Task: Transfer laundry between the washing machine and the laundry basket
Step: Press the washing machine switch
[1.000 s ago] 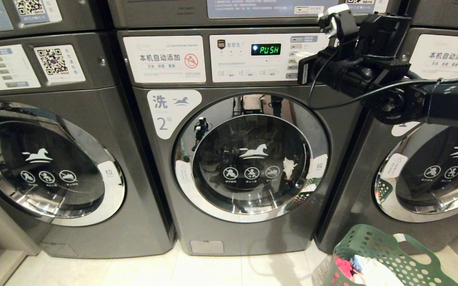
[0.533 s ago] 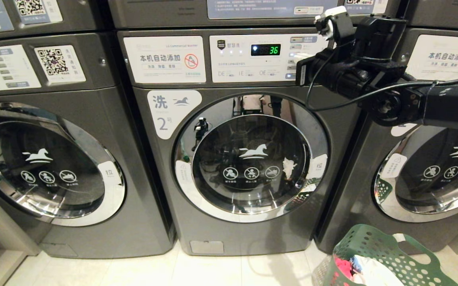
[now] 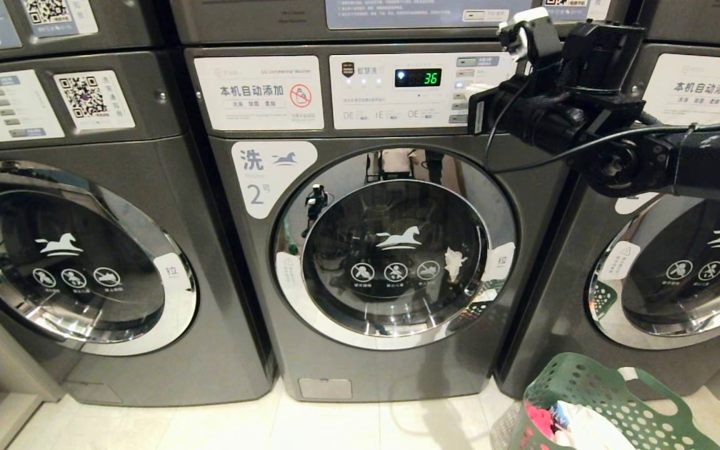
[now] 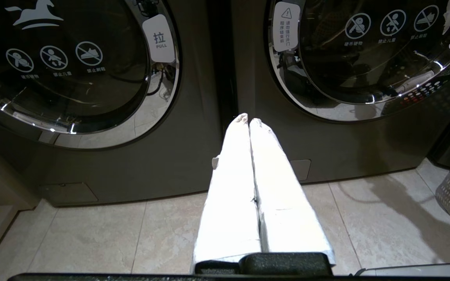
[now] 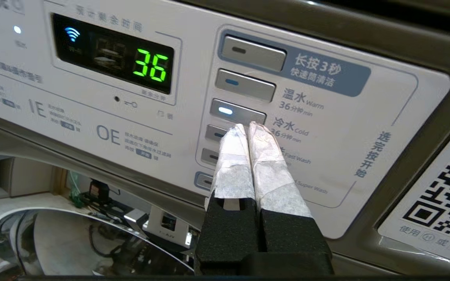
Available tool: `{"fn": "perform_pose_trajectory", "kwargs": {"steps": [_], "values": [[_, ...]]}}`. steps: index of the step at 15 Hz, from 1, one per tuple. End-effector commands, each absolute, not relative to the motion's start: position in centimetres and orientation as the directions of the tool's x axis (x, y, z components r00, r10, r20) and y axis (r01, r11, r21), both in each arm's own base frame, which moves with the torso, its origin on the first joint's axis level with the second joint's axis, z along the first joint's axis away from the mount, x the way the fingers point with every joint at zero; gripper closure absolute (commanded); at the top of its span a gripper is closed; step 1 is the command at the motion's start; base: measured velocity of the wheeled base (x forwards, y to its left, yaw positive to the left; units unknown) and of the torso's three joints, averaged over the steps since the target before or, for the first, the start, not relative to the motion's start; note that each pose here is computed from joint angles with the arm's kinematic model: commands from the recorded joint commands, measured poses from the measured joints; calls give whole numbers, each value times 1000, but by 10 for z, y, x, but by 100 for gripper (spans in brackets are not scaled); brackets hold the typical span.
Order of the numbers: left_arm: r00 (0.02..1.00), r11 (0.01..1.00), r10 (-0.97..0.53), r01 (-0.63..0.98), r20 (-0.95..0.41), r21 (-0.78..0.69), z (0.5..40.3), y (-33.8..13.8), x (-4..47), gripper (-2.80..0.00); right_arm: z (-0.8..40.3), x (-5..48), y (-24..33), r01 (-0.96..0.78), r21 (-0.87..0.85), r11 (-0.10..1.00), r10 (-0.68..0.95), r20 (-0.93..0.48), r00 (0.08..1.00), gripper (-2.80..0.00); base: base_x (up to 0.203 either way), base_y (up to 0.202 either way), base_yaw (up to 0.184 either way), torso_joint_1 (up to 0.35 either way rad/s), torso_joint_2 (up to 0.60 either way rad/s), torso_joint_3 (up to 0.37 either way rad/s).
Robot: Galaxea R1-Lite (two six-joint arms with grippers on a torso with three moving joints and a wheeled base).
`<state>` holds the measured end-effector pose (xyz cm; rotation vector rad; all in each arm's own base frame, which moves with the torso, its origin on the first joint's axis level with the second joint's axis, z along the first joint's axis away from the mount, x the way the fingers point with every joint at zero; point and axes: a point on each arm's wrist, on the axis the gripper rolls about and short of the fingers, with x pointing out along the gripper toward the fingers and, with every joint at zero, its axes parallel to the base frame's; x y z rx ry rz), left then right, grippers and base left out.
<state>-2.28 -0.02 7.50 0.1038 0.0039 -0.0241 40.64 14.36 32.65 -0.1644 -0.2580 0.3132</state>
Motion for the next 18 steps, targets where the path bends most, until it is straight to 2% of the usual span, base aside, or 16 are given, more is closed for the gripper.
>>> {"fn": "perform_pose_trajectory", "kwargs": {"steps": [1, 18], "values": [[1000, 994, -23, 23, -5, 104, 75, 0, -23, 0, 330, 401, 143, -283, -200, 938, 326, 231, 916, 0, 0, 0, 0, 0, 0, 0], [1000, 994, -24, 25, -5, 103, 75, 0, -23, 0, 298, 404, 144, -304, -206, 930, 333, 123, 935, 0, 0, 0, 0, 0, 0, 0]]}}
